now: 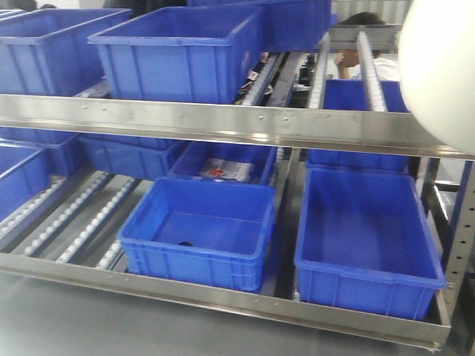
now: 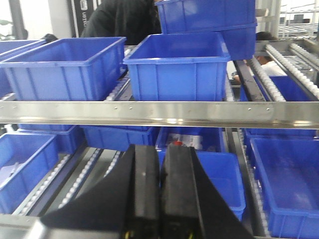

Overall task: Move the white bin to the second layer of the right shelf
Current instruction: 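Drive closer so the held bin is above the second-layer rollers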

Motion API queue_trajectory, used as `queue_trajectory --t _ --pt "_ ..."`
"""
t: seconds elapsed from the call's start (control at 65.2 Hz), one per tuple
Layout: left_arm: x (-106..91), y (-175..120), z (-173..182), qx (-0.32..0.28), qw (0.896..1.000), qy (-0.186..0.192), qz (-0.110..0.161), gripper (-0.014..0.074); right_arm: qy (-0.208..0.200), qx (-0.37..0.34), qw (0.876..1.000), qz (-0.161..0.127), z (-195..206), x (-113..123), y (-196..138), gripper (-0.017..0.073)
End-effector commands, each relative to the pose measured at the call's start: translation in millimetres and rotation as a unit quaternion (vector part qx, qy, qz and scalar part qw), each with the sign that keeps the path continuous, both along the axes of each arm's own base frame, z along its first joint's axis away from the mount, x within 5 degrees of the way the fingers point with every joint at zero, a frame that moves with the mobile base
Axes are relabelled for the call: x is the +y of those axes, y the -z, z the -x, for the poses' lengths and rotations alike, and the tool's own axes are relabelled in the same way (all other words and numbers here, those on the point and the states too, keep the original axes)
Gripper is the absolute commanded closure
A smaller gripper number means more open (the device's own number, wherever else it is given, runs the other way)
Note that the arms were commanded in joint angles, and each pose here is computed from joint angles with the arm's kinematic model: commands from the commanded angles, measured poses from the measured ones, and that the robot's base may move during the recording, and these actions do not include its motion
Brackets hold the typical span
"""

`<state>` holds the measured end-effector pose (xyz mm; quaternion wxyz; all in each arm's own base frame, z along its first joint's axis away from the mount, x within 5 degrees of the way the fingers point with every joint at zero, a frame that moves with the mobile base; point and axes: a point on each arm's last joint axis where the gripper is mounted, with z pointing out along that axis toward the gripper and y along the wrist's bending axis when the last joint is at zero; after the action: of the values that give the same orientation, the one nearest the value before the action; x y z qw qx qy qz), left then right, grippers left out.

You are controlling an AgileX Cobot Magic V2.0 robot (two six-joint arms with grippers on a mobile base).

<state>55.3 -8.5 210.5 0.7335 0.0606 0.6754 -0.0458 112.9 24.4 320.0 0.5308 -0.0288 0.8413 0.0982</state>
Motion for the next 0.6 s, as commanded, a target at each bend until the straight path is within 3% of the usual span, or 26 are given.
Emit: queue_trajectory --t 0.0,0.583 --pt "0.5 2.7 0.2 -0.032 0.999 -0.001 0.011 0.0509 0.004 -0.064 0.998 -0.013 -3.0 -0.3 -18.7 0.0535" --pt "0.5 2.7 0.2 -0.032 0.999 -0.001 0.011 0.0509 0.004 -0.064 0.998 -0.013 -3.0 -0.3 -18.7 0.0535"
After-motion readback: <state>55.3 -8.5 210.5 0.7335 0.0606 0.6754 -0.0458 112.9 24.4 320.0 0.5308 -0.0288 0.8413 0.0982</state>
